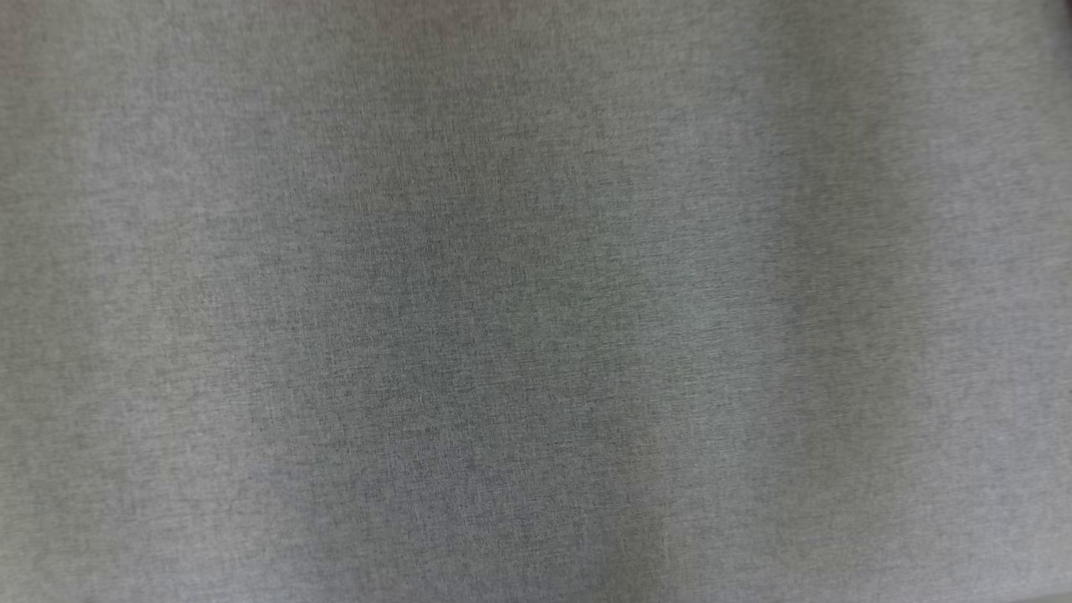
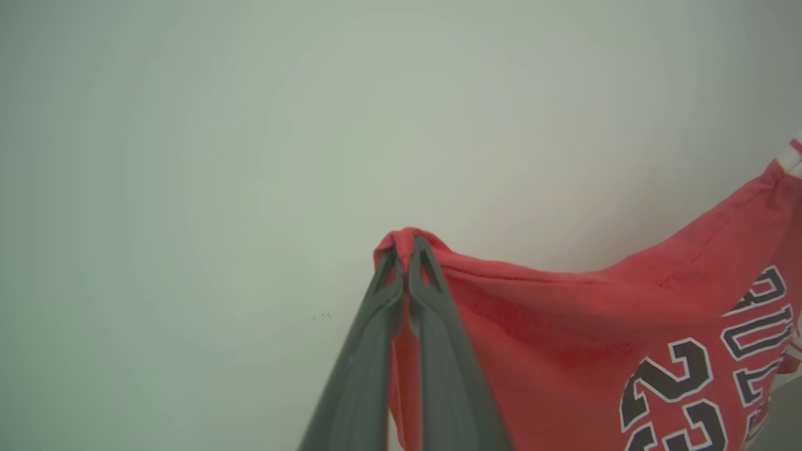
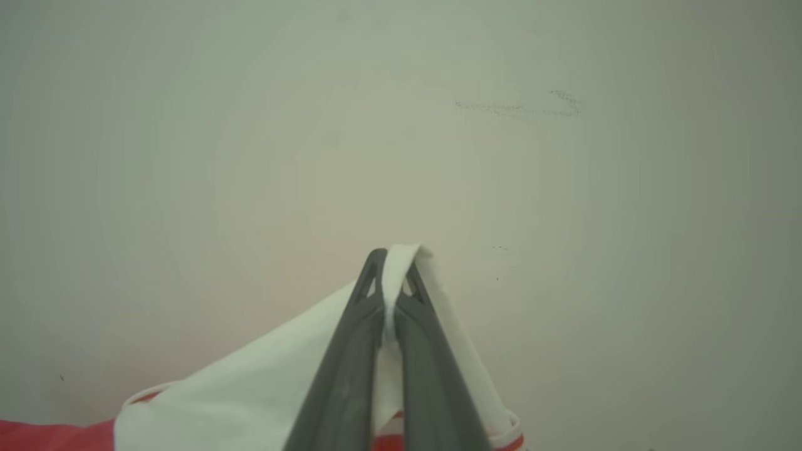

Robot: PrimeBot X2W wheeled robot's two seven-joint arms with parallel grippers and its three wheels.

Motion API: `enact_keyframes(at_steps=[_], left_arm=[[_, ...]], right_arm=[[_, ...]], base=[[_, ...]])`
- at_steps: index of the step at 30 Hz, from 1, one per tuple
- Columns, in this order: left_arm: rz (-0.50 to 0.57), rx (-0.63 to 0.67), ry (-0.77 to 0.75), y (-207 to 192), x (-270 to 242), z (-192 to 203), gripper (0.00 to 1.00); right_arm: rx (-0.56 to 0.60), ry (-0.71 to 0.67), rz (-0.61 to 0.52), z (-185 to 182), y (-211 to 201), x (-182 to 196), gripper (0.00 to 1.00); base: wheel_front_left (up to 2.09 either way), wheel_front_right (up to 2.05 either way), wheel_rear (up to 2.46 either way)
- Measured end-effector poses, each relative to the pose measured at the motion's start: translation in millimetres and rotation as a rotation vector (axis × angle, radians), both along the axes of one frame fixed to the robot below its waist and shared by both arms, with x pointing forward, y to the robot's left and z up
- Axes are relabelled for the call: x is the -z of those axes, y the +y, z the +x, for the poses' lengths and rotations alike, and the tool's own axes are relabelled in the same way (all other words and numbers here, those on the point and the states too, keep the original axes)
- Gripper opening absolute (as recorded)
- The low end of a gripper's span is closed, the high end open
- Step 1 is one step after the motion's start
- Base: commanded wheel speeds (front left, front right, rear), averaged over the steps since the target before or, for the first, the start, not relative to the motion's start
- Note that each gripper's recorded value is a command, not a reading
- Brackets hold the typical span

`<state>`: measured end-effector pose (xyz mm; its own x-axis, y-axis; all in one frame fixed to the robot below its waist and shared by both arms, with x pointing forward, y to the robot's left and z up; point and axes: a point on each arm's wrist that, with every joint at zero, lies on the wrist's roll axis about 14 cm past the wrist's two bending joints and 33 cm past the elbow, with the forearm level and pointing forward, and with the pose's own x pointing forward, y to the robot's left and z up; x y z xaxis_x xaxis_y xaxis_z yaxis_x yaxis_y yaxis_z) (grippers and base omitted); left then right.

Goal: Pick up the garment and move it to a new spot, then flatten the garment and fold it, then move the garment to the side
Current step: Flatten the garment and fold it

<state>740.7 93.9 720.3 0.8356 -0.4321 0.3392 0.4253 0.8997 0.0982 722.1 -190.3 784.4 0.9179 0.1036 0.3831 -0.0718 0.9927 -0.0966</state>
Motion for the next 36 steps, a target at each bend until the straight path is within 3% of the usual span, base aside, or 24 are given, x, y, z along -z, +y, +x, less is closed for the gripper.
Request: enact_keyframes(at_steps=[8,14,27,36], left_arm=[[-0.026,0.053,0.101,-10.7,42.6,-26.8,0.00],[-0.085,0.068,0.158,-0.9,58.4,-68.6,0.00],[-0.180,0.054,0.179,7.9,83.8,-162.6,0.00],[-0.262,-0.021,0.295,21.6,140.0,-226.4,0.00]], right_arm=[[-0.014,0.069,0.058,-20.6,-9.1,39.4,0.00],[-0.058,0.122,0.121,-62.9,-14.2,78.3,0.00],[-0.124,0.265,0.225,-180.6,-31.3,165.1,0.00],[-0.092,0.408,0.341,-271.1,-38.3,231.3,0.00]], base=[[0.00,0.00,0.00],[0.00,0.00,0.00],[0.00,0.00,0.00],[0.00,0.00,0.00]])
